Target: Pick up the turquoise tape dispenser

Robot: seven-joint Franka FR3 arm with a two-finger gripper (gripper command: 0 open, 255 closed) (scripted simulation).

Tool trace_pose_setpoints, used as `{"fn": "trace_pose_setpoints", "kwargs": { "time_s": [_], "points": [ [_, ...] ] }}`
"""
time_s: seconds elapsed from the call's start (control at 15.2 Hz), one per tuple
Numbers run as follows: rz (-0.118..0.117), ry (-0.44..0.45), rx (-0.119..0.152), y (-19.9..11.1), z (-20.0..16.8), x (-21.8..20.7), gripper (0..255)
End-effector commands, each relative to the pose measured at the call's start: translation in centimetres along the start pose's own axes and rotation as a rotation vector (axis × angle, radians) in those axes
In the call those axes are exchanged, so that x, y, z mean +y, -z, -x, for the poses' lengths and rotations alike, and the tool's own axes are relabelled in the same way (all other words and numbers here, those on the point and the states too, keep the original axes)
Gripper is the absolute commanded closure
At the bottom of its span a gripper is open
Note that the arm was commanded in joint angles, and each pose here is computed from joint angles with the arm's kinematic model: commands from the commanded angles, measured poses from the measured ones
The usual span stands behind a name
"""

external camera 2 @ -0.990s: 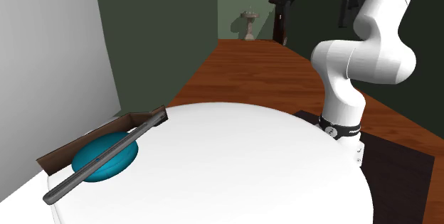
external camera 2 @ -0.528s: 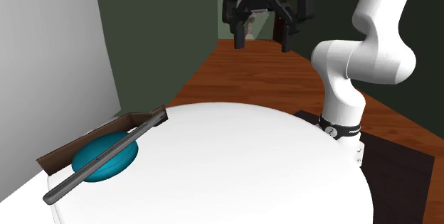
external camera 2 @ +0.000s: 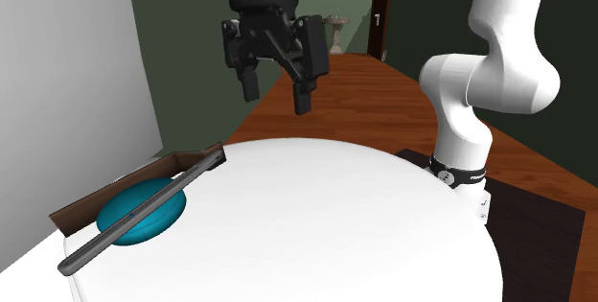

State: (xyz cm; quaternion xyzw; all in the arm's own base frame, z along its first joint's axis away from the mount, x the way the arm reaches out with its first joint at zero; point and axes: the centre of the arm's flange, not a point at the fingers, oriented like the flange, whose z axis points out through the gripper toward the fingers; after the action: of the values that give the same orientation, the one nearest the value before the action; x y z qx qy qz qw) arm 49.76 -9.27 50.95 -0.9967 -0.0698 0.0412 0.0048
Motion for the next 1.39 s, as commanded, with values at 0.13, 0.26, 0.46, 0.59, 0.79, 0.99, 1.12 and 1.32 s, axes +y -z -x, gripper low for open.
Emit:
{"fn": "trace_pose_setpoints", "kwargs": {
  "time_s": [0.13,0.26,0.46,0.59,0.79,0.99,1.12,1.32],
  "points": [
    [0.014,0.021,-0.03,-2.2,-4.2,2.9,0],
    [0.021,0.03,-0.045,-3.2,-6.2,4.4,0],
    [0.03,0.045,-0.068,-4.9,-9.4,6.5,0],
    [0.035,0.051,-0.077,-5.6,-10.7,7.4,0],
    [0.035,0.051,-0.077,-7.2,-10.8,7.4,0],
    [0.035,0.051,-0.077,-8.8,-11.0,7.4,0],
    [0.035,0.051,-0.077,-9.6,-11.0,7.4,0],
    [0.035,0.051,-0.077,-9.6,-11.1,7.4,255]
  ]
}}
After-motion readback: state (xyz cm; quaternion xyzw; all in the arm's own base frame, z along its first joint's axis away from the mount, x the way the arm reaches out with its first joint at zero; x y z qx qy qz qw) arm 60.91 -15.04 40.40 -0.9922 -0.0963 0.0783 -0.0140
